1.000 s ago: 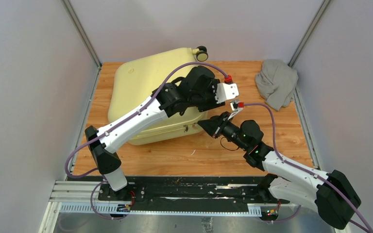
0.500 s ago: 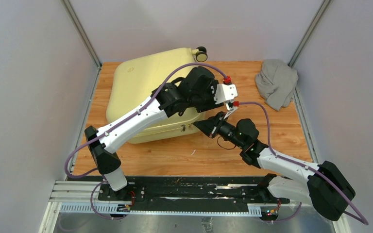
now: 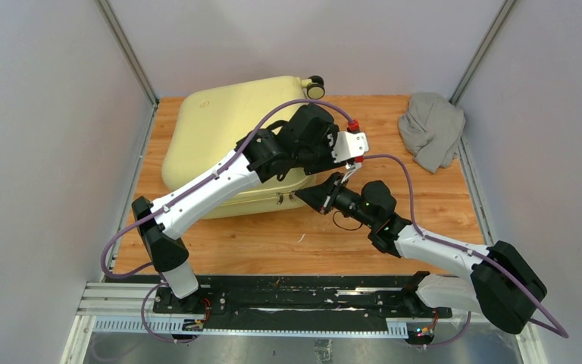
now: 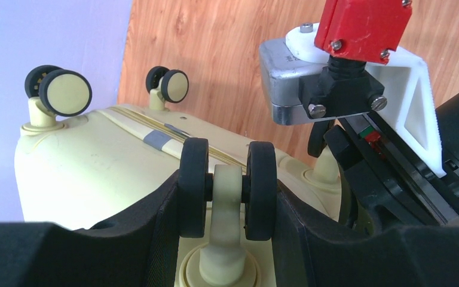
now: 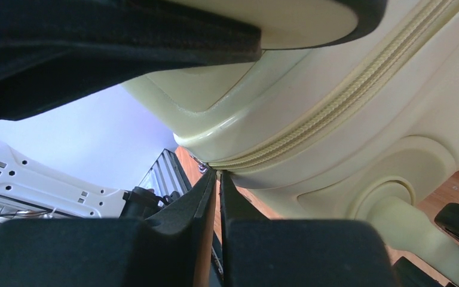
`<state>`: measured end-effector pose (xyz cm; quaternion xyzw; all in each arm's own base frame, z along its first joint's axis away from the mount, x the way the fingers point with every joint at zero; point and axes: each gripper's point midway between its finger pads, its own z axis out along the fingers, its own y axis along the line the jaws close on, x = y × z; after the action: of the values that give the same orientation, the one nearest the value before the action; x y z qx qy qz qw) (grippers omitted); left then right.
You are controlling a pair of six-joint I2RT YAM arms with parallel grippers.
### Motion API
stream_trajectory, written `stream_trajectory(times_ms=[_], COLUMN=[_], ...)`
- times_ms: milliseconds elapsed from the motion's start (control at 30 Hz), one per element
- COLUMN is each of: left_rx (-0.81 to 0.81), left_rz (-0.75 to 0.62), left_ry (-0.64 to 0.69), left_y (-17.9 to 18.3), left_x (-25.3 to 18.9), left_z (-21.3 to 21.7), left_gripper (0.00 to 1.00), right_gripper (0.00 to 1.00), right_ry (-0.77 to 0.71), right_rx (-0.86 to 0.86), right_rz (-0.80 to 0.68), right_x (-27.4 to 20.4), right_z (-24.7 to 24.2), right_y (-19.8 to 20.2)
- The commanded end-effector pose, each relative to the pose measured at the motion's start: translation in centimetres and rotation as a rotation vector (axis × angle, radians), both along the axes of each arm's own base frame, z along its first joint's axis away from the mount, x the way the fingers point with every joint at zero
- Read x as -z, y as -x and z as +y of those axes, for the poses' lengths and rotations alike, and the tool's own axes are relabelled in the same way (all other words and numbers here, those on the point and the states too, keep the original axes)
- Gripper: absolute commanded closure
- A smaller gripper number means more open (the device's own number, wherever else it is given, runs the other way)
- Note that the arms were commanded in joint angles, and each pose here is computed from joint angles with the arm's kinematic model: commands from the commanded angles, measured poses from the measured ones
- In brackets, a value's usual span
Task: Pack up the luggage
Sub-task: Zip the luggage at the center of the board.
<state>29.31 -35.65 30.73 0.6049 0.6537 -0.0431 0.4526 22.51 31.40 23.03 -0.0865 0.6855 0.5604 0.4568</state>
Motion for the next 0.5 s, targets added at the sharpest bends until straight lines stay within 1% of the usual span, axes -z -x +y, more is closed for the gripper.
stream_trajectory(times_ms=[0, 267, 467], left_rx=[0.076, 0.044, 0.027], left_rz=[-0.279, -0.265, -0.267], left_ry=[0.498, 0.524, 0.559], left_y=[1.0, 0.6, 0.3], left_x=[-16.4, -16.7, -17.6], left_z=[-3.1, -3.6, -4.2], left_gripper=[1.00, 1.00, 1.00], right_gripper=[0.90, 0.90, 0.90], right_ry=[-0.031, -0.042, -0.035], right_rx=[0.009, 0.032, 0.007], right_rz=[-0.031, -0.027, -0.015], right_x=[-1.8, -2.0, -1.6], right_z=[0.9, 1.1, 2.4], right_y=[-0.2, -0.8, -1.0])
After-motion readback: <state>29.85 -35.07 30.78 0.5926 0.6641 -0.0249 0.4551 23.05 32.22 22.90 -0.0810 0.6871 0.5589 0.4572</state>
